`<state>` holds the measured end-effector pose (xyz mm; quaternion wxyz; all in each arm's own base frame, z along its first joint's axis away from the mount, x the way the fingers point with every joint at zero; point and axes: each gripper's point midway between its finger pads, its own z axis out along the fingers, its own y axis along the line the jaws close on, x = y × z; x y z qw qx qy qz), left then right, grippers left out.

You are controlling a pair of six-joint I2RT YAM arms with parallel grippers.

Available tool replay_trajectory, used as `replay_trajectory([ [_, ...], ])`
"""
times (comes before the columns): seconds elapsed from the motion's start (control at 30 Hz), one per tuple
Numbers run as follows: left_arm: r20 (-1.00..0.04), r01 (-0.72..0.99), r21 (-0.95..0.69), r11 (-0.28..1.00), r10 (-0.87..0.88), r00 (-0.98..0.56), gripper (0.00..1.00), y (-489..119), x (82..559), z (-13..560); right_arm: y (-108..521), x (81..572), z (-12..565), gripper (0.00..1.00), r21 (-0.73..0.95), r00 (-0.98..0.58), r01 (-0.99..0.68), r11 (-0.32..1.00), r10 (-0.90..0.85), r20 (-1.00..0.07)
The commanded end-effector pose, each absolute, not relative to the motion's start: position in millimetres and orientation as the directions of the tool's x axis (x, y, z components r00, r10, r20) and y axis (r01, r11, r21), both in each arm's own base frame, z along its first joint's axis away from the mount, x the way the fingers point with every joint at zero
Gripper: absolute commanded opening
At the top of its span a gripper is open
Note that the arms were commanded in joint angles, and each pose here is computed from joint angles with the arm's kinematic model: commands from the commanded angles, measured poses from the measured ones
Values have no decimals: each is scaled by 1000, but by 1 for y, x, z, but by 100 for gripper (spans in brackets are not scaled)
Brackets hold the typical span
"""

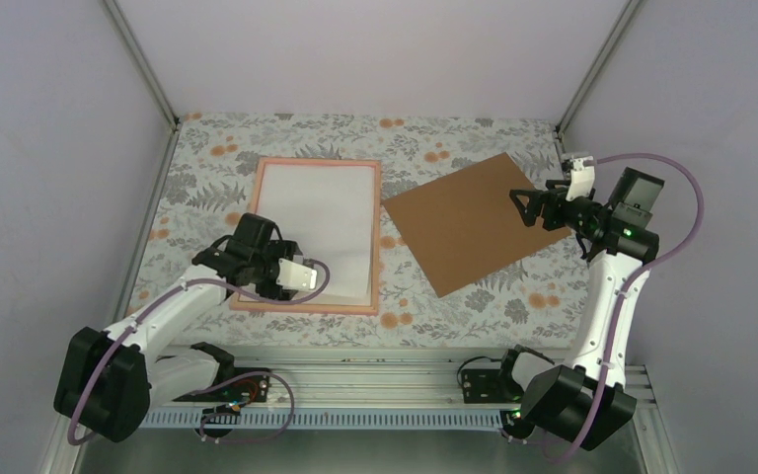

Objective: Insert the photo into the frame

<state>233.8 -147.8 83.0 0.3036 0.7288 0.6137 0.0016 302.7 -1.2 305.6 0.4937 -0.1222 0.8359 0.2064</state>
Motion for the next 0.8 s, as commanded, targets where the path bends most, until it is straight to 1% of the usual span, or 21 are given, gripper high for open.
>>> replay_trajectory([
  [0.0, -388, 930, 349, -117, 885, 257, 92, -151, 216, 86, -1, 300, 308, 100, 225, -468, -417, 881, 4, -884],
  [0.1, -400, 940, 325, -107, 885, 239, 100, -151, 213, 91, -1, 300, 304, 100, 225, -474, -415, 881, 2, -880],
  [0.17, -420, 941, 329, -83, 880, 224, 100, -154, 215, 99, -2, 300, 300, 100, 226, -481, -414, 881, -1, -877],
  [0.27, -481, 937, 349, -8, 857, 187, 100, -165, 228, 122, -3, 303, 293, 100, 235, -500, -413, 880, -3, -866],
  [0.33, -525, 927, 369, 68, 838, 147, 100, -176, 246, 140, -5, 306, 287, 100, 244, -515, -410, 879, -2, -857],
  [0.47, -573, 904, 389, 179, 815, 85, 100, -200, 277, 164, -12, 312, 270, 100, 243, -555, -395, 886, -19, -832],
  [0.6, -575, 887, 430, 167, 808, 127, 100, -232, 290, 170, -27, 323, 249, 100, 231, -606, -348, 908, -30, -795],
  [0.77, -482, 838, 545, 31, 829, 283, 100, -283, 287, 155, -51, 349, 225, 100, 252, -678, -268, 930, 3, -735],
])
